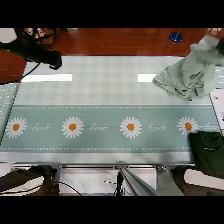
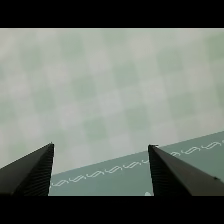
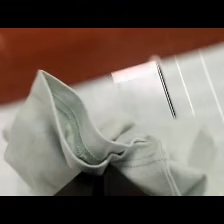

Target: Fold the shirts.

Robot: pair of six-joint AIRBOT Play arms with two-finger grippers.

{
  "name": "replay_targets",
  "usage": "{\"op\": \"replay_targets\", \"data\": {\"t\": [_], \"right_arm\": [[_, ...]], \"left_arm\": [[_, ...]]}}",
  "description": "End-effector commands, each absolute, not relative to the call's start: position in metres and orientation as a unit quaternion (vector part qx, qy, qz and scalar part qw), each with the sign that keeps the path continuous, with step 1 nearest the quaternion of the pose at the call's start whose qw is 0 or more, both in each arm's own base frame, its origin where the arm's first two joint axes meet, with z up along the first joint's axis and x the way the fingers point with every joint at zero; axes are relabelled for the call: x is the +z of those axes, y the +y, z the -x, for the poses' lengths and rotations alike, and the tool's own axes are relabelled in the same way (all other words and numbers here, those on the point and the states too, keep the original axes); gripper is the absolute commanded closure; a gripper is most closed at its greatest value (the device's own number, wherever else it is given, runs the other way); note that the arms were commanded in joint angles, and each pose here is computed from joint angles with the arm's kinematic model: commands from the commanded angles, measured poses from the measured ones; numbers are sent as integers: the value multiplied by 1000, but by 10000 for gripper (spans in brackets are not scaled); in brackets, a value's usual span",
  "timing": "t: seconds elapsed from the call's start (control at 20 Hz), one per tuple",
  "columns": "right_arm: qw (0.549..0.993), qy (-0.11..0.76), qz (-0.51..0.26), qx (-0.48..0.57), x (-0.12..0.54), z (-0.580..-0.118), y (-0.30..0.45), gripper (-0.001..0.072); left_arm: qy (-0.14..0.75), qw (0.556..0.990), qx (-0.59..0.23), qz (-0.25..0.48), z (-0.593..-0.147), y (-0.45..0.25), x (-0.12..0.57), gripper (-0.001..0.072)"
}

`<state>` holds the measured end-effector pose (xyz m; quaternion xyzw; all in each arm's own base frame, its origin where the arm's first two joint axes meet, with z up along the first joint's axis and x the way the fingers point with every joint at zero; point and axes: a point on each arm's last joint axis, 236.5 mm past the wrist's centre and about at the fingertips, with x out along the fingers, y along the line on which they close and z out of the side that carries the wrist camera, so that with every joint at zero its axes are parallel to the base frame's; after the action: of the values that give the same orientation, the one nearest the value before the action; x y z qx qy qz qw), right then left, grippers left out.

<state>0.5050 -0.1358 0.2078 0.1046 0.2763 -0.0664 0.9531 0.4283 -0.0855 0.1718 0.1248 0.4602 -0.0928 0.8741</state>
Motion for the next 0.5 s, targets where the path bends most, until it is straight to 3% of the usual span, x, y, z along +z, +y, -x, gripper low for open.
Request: {"op": "replay_targets", "data": {"t": [0.0,0.25,0.45], "right_arm": [[984,135,-120,9,337,-460,-77,690],[984,54,-142,88,420,-388,-15,690],[954,112,-182,208,412,-352,49,689]], "left_arm": [[380,913,-97,-114,-408,-86,246,13],[256,957,-95,-92,-351,-72,352,13],[275,955,-88,-73,-319,-63,354,13]]}}
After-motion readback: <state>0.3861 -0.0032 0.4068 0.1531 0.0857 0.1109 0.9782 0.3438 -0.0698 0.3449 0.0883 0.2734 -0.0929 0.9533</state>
